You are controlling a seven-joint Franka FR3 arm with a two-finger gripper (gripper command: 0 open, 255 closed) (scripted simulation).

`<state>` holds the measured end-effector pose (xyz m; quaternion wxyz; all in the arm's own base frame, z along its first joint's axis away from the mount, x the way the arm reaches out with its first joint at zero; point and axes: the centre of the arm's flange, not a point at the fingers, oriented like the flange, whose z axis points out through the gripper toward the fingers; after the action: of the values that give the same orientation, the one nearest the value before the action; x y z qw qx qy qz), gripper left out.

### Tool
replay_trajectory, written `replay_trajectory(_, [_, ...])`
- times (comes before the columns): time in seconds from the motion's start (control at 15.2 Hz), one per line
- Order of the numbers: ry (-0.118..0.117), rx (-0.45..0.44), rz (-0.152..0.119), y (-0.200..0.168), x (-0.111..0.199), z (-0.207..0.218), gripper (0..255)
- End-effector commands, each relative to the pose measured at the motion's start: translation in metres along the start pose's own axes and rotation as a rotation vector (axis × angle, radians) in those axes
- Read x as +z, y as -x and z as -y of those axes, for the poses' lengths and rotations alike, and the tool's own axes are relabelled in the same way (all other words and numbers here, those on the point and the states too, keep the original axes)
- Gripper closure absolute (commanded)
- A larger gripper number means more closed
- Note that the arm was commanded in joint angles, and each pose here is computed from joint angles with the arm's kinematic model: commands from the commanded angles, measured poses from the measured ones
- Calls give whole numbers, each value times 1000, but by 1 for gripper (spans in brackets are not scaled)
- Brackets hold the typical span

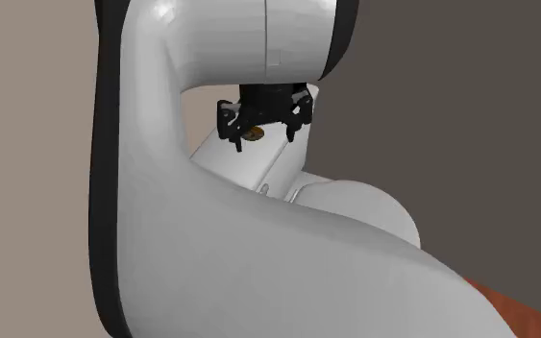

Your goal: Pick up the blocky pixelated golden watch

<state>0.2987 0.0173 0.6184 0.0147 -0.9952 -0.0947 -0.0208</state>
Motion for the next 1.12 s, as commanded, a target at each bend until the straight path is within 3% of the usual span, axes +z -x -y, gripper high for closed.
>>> replay_trajectory(0.0, [0, 0, 0, 0, 0, 0, 0])
replay_trajectory(1.06, [-140, -375, -29, -164, 126, -63, 0])
